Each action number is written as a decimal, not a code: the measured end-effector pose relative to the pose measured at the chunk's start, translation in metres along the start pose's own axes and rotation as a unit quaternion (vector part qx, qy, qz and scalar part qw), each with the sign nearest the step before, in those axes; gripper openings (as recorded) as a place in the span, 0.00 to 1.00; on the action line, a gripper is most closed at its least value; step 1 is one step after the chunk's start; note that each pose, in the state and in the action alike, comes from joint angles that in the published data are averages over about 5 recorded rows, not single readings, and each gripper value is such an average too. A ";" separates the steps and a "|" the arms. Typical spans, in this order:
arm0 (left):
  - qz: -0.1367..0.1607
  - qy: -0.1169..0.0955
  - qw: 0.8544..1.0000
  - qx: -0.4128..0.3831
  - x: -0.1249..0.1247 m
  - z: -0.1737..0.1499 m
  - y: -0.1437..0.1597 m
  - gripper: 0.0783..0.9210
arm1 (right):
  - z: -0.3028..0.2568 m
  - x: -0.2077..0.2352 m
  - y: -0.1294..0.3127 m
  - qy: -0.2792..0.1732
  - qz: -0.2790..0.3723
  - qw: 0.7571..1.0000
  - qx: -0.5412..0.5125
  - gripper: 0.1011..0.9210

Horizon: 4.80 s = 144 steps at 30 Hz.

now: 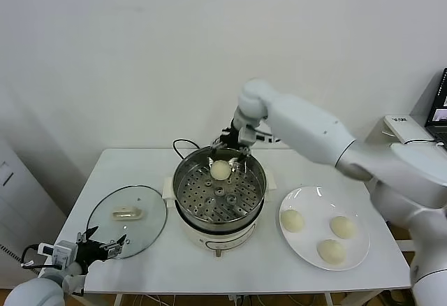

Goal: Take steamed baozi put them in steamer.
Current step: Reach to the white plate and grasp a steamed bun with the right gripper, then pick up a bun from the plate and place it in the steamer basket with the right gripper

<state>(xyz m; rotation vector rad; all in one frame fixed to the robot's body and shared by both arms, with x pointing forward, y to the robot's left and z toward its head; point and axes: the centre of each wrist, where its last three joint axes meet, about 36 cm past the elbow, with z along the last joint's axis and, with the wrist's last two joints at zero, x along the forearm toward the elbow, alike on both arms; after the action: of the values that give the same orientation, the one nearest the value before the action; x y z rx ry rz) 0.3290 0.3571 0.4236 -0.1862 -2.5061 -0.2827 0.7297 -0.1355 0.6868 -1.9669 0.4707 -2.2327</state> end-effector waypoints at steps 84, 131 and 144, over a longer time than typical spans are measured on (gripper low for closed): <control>0.002 -0.004 1.000 0.011 0.003 -0.002 -0.008 0.88 | -0.081 -0.132 0.284 -0.059 -0.045 0.779 -0.623 0.43; -0.009 0.000 1.000 0.006 0.002 -0.004 -0.007 0.88 | -0.097 -0.017 0.000 -0.056 0.081 0.784 -0.613 0.43; -0.010 -0.001 1.000 0.008 0.004 -0.002 -0.008 0.88 | -0.118 -0.085 -0.029 -0.041 0.063 0.779 -0.622 0.43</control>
<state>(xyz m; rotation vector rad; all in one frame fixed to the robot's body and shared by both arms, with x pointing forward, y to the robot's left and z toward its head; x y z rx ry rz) 0.3251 0.3491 0.4258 -0.1552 -2.5121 -0.2697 0.6289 -0.0655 0.6033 -2.2394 2.4427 -1.7654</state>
